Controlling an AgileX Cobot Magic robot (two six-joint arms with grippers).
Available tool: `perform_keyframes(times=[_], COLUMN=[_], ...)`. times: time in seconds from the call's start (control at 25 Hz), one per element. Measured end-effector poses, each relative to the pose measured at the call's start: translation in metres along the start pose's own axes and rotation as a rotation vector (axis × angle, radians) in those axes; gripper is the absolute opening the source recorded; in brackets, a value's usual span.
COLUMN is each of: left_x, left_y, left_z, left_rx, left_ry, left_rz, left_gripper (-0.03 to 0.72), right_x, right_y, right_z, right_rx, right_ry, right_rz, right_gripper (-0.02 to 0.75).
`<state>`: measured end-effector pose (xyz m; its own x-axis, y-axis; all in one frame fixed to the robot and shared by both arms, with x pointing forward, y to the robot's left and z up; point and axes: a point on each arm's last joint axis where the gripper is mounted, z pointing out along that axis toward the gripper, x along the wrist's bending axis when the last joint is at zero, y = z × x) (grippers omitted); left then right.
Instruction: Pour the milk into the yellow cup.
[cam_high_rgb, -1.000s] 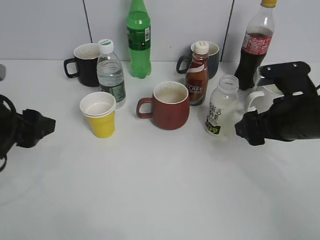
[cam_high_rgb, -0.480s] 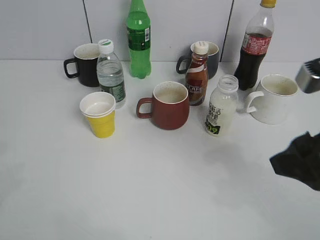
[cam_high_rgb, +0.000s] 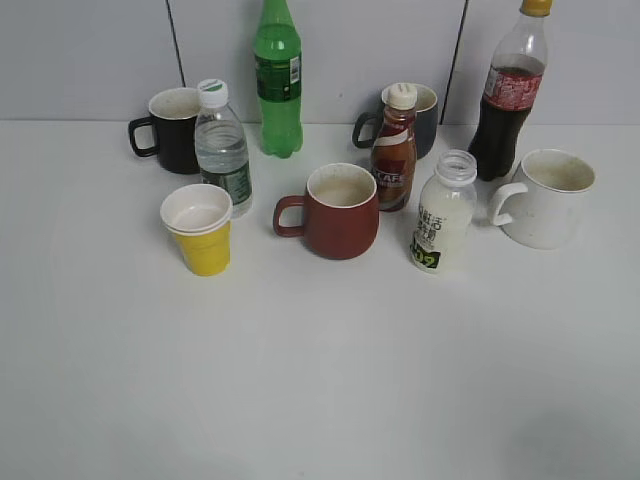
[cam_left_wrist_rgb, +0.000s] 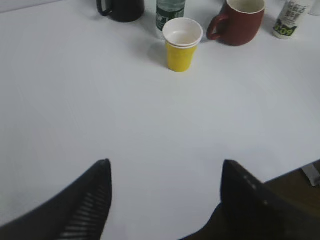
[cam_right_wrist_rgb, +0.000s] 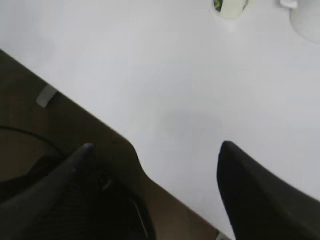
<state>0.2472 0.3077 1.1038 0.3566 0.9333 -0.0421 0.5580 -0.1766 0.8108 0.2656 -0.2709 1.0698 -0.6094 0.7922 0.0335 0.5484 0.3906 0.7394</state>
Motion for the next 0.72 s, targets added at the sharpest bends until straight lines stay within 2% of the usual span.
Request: perform_keyframes(times=[0.16,0.24,0.4,0.72], left_x=[0.000,0.000,-0.001,-0.001], left_y=[-0.032,-0.038,-0.036,-0.035], left_z=[0.008,0.012,0.019,0.020], left_rx=[-0.028,-0.043,-0.120,-0.136], left_ry=[-0.038,-0.048,-0.058,-0.058], left_rz=[0.016,0.017,0.027,0.031], left_gripper=[0.510,0.510,0.493,0.482], right_x=[0.003,0.004,0.005,0.005], right_y=[-0.023,-0.030,-0.034,-0.033], right_z=[-0.015,-0.015,-0.016,-0.016], right_rx=[-0.150,-0.200,-0.225,-0.235], right_ry=[-0.004,0.000,0.003,0.004], right_rz=[-0.014,-0.013,-0.012,-0.012], right_gripper=[0.554,0.554,0.554,0.554])
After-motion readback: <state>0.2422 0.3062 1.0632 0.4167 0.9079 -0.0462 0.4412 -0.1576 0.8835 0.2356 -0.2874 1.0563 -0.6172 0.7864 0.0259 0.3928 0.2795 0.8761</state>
